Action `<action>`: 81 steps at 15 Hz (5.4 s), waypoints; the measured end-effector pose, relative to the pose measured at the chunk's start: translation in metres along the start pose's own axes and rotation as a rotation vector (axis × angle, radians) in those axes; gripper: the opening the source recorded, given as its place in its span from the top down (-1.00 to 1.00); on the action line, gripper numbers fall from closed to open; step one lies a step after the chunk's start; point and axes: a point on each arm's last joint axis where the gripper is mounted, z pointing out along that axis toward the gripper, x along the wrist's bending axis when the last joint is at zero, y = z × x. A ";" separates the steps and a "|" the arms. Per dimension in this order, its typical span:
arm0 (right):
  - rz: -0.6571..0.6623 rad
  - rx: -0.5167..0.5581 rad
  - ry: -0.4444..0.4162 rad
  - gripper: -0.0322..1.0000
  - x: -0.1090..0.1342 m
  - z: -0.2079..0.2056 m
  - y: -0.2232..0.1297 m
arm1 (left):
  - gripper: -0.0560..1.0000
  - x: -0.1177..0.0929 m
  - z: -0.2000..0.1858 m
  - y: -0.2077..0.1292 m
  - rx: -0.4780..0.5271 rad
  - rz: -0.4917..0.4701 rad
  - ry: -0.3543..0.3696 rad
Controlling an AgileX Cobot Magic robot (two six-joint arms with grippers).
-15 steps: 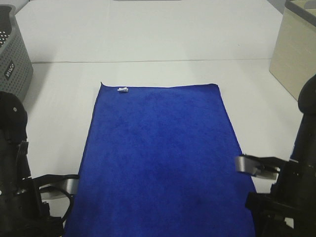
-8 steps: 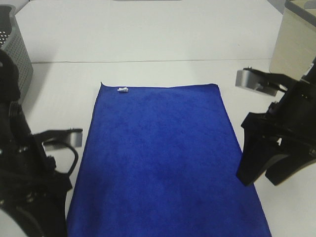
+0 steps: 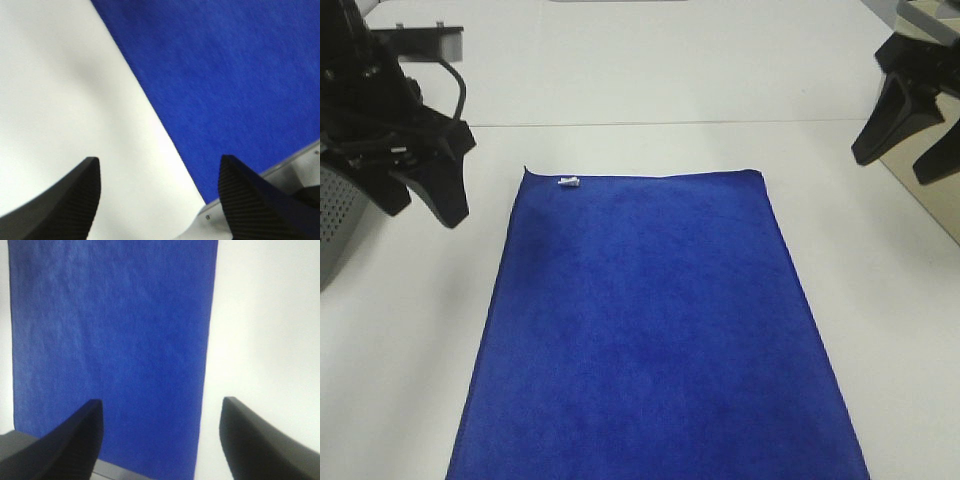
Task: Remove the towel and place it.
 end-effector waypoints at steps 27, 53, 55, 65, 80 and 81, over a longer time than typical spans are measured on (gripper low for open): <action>-0.131 0.100 -0.172 -0.62 -0.055 0.175 0.177 | -0.38 0.148 0.133 0.142 -0.152 -0.245 -0.033; -0.153 0.040 -0.042 -0.60 -0.026 0.212 0.179 | -0.38 0.116 0.151 0.155 -0.205 -0.216 -0.191; -0.152 0.039 -0.037 -0.60 -0.024 0.213 0.178 | -0.37 0.104 0.156 0.160 -0.220 -0.214 -0.227; -0.145 0.030 -0.024 -0.27 -0.023 0.213 0.179 | -0.27 0.080 0.165 0.166 -0.235 -0.178 -0.238; -0.254 0.002 -0.095 0.90 -0.029 0.212 0.183 | 0.86 0.082 0.171 0.167 -0.244 -0.140 -0.232; -0.256 -0.004 -0.096 0.90 -0.029 0.212 0.183 | 0.86 0.082 0.170 0.168 -0.246 -0.134 -0.229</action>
